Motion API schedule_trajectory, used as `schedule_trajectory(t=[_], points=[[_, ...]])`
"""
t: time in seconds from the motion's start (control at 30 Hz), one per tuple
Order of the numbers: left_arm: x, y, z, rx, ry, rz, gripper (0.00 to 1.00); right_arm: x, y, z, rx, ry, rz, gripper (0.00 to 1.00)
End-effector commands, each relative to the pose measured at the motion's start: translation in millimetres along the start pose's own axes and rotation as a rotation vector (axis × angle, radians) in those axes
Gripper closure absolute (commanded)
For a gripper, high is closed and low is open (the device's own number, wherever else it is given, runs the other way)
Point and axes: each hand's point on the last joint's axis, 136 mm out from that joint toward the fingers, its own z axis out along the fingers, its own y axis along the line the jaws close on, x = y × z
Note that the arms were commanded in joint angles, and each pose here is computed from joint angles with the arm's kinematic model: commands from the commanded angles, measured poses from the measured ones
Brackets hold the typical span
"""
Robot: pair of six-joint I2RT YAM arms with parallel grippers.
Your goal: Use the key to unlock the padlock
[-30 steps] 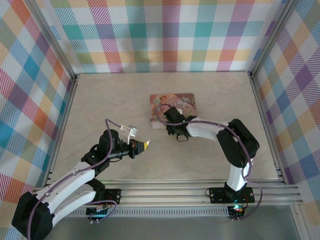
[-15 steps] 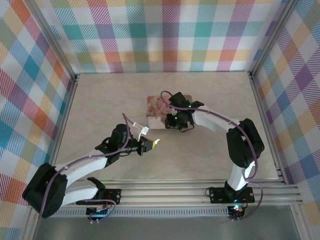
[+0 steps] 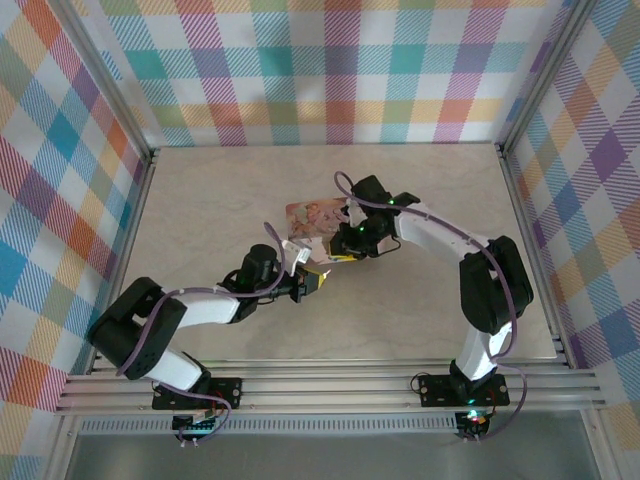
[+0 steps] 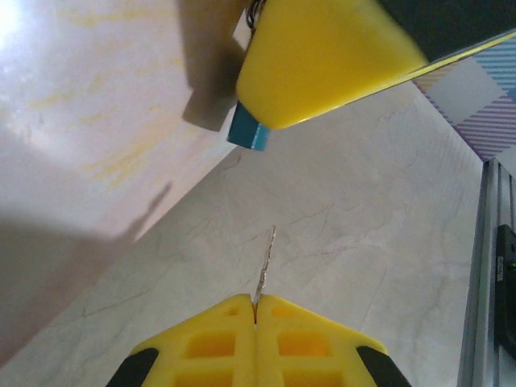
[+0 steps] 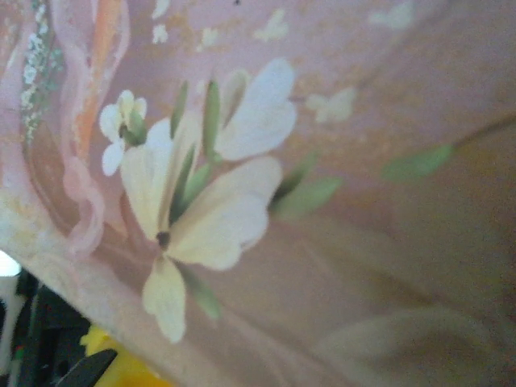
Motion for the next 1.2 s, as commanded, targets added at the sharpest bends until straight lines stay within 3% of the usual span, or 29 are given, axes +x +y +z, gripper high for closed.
schedule_trajectory(t=[0.0, 0.6, 1.17], points=[[-27, -11, 2, 0.044, -0.127, 0.041, 1.00, 1, 31, -28, -0.126, -0.005, -0.044, 1.00], [-40, -11, 7, 0.046, -0.182, 0.050, 1.00, 5, 36, -35, -0.261, 0.024, 0.036, 1.00], [-44, -17, 3, 0.021, -0.222, 0.086, 1.00, 5, 36, -36, -0.263, 0.032, 0.051, 1.00]])
